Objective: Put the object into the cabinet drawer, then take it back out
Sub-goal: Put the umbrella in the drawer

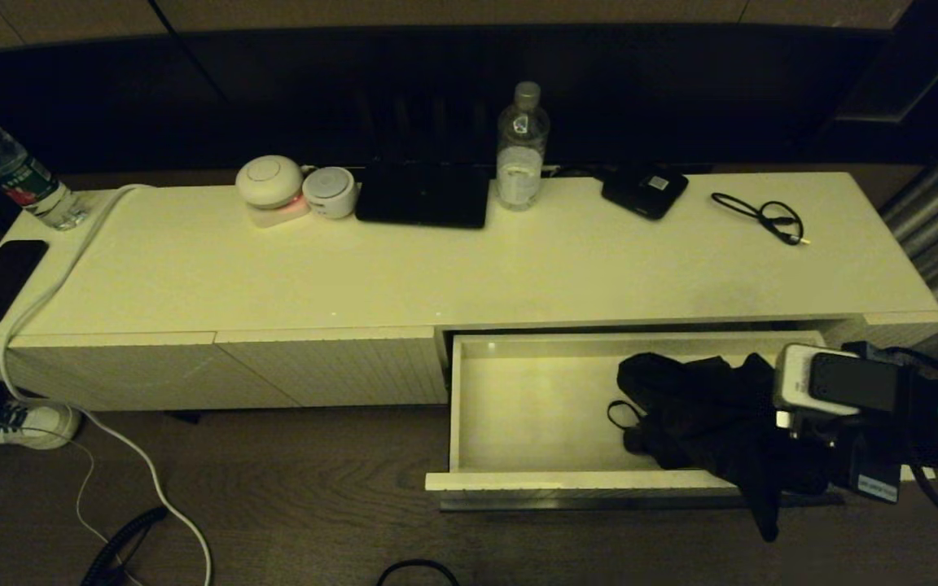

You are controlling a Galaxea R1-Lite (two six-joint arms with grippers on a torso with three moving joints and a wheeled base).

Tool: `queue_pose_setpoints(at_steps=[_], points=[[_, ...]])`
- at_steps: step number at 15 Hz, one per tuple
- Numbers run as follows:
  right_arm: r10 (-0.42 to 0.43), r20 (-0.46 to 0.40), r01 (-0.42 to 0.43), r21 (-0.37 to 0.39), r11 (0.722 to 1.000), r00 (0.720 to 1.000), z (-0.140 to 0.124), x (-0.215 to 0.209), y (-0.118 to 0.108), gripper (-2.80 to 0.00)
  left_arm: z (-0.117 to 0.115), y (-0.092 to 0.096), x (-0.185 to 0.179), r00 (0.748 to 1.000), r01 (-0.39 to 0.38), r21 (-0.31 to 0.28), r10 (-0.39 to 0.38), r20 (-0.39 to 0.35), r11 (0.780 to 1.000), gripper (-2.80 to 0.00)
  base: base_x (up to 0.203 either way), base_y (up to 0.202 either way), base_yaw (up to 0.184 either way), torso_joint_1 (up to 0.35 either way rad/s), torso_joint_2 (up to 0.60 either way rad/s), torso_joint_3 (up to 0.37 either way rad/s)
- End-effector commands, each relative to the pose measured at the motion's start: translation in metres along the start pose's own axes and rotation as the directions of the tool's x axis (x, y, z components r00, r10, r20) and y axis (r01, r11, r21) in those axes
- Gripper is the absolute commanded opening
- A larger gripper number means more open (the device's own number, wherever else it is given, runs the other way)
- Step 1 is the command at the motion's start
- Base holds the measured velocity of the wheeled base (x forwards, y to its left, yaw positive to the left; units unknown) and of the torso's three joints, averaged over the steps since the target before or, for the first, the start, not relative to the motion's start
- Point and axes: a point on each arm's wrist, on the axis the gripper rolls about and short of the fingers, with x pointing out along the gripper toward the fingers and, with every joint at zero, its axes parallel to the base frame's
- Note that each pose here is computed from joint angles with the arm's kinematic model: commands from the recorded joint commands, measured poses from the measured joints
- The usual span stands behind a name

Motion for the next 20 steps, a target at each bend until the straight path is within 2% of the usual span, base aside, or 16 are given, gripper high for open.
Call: queue_pose_setpoints(at_steps=[1,3,5,7,10,14,20], points=[[0.049,0.041,-0.05,0.009,0.999,0.998,0.018,0.012,0.004,-2.8,0.0,0.0,0.0,1.0,-0.001,-0.001,0.001,0.002,1.0,-2.8,0.0,0.0,0.0,0.0,0.0,0.0],[0.047,0.061,-0.049,0.03,0.998,0.997,0.025,0.025,0.002,-2.8,0.0,0.0,0.0,1.0,-0.001,-0.001,0.001,0.002,1.0,-2.8,0.0,0.0,0.0,0.0,0.0,0.0],[0.038,0.125,-0.048,0.076,0.996,0.991,0.045,0.03,-0.001,-2.8,0.0,0.0,0.0,1.0,-0.001,-0.001,0.001,0.002,1.0,-2.8,0.0,0.0,0.0,0.0,0.0,0.0],[0.056,0.127,-0.07,0.106,0.992,0.99,0.051,0.042,-0.001,-2.8,0.0,0.0,0.0,1.0,-0.001,-0.001,0.001,0.002,1.0,-2.8,0.0,0.0,0.0,0.0,0.0,0.0],[0.088,0.043,-0.093,0.15,0.984,0.995,0.026,0.055,0.002,-2.8,0.0,0.0,0.0,1.0,-0.001,-0.001,0.001,0.002,1.0,-2.8,0.0,0.0,0.0,0.0,0.0,0.0],[0.096,0.029,-0.1,0.18,0.979,0.995,0.004,0.072,-0.004,-2.8,0.0,0.0,0.0,1.0,-0.001,-0.001,0.001,0.001,1.0,-2.8,0.0,0.0,0.0,0.0,0.0,0.0],[0.075,-0.024,-0.071,0.126,0.989,0.997,-0.023,0.086,-0.007,-2.8,0.0,0.0,0.0,1.0,-0.001,-0.001,0.001,0.002,1.0,-2.8,0.0,0.0,0.0,0.0,0.0,0.0]])
